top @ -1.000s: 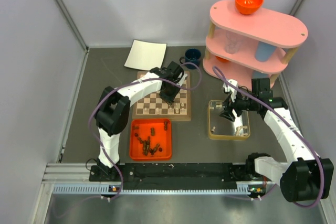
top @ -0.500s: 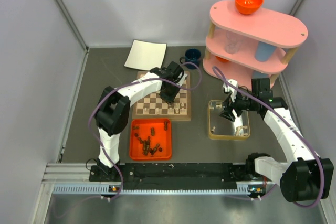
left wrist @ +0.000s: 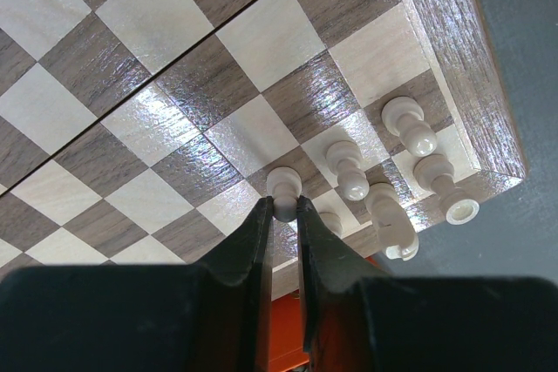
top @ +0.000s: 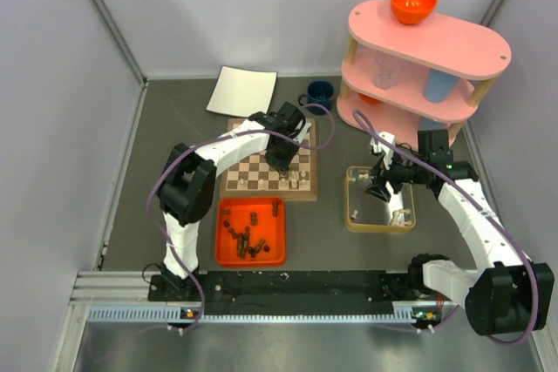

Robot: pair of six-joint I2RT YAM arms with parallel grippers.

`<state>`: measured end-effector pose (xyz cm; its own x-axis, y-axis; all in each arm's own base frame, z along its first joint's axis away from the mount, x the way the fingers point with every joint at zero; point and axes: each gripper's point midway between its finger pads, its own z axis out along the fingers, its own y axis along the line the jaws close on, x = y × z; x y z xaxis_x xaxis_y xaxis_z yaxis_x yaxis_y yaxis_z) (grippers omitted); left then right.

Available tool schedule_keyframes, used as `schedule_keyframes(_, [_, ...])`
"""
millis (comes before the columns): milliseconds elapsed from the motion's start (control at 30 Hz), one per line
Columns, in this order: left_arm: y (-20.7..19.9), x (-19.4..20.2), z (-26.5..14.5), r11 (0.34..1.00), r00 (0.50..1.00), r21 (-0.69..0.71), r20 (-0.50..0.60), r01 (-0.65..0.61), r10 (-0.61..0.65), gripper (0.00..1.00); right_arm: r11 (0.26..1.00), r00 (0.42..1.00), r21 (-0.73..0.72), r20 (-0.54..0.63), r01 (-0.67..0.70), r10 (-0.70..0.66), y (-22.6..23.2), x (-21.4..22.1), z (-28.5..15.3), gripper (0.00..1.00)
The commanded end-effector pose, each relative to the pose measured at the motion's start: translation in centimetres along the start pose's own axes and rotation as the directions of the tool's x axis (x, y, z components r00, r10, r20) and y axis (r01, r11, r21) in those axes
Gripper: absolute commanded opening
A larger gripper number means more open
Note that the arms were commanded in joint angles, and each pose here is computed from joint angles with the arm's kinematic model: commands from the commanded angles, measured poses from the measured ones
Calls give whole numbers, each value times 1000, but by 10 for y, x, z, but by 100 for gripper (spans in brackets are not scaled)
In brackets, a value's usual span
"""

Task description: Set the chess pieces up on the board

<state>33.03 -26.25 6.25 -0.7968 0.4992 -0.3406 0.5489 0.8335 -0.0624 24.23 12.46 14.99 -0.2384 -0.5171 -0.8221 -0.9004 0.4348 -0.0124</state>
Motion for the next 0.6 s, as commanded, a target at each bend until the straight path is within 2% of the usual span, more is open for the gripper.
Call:
schedule_keyframes(0, [2,-12,-12,1000,999,1,46,4,-5,14,999,999,22,28,39,-40,-7,-12,-5,66])
schedule_keyframes(567, [1,-7,-14,1000,999,4,36,0,0,15,999,999,20,24,36,-37,-7,-10,-4,66])
